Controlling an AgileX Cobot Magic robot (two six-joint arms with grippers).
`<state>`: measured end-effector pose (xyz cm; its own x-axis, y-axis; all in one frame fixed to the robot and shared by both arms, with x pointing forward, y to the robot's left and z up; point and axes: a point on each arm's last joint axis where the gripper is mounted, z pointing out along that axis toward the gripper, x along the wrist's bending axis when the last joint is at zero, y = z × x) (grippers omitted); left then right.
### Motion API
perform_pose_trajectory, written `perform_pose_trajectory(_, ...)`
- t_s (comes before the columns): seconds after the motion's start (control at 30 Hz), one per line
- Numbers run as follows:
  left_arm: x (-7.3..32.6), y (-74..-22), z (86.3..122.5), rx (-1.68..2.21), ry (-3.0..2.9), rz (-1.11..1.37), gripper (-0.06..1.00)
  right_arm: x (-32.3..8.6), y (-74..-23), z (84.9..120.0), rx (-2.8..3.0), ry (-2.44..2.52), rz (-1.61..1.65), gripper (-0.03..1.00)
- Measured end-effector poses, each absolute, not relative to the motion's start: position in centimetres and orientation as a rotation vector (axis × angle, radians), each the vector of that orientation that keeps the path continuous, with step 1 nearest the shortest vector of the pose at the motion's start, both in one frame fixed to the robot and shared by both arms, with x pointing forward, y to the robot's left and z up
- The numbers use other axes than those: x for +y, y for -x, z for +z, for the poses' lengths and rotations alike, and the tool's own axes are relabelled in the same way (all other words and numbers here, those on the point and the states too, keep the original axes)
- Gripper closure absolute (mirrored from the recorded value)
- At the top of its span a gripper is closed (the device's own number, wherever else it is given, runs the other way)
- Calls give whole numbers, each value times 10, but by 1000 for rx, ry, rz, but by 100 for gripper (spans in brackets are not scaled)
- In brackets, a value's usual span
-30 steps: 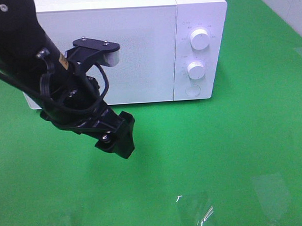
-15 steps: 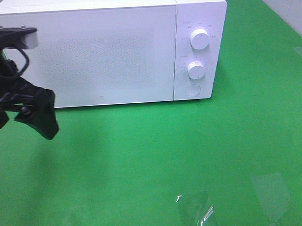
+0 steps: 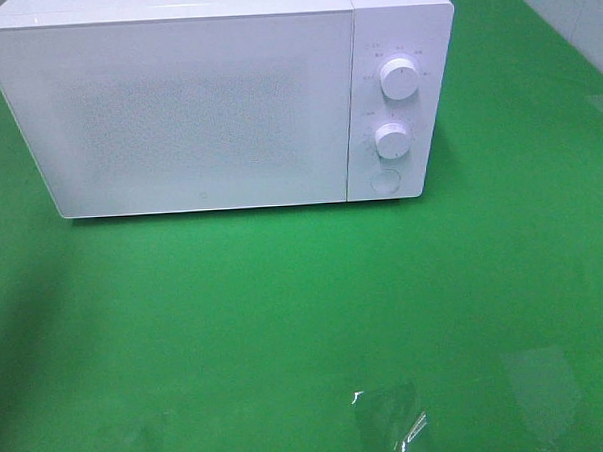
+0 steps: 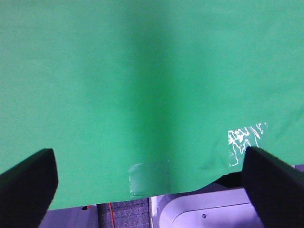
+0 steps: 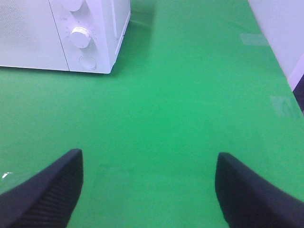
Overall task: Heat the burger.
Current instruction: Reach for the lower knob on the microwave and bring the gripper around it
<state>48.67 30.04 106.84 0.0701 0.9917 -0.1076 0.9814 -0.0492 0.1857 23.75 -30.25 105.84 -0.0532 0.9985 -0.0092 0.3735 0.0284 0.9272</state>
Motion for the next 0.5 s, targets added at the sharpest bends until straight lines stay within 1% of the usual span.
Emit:
perform_pose_trajectory(0.1, 306, -465, 1075, 2038, -2075, 114, -3, -302, -237, 1058, 1535, -1447, 1026, 24)
perform_pose_trajectory(0.13, 305, -455, 1073, 2039, -2074, 113, -3, -302, -237, 1058, 1535, -1447, 1026, 24)
perform_pose_trajectory(0.3, 304, -435, 1070, 2038, -2072, 116, -3, -302, -237, 1058, 1535, -1447, 1026, 24)
perform_pose_trajectory(0.33, 303, -422, 1068, 2034, -2069, 124, -3, -302, -237, 1058, 1535, -1447, 1026, 24)
perform_pose_trajectory(0.37, 303, -422, 1068, 2034, -2069, 124, -3, -302, -237, 1058, 1535, -1447, 1026, 24)
perform_pose_trajectory(0.43, 301, -398, 1060, 2029, -2065, 135, -3, -302, -237, 1058, 1535, -1447, 1026, 24)
perform_pose_trajectory(0.47, 301, -398, 1060, 2029, -2065, 135, -3, -302, -237, 1058, 1535, -1447, 1026, 24)
perform_pose_trajectory(0.5, 301, -386, 1057, 2020, -2056, 154, -3, -302, -237, 1058, 1535, -1447, 1026, 24)
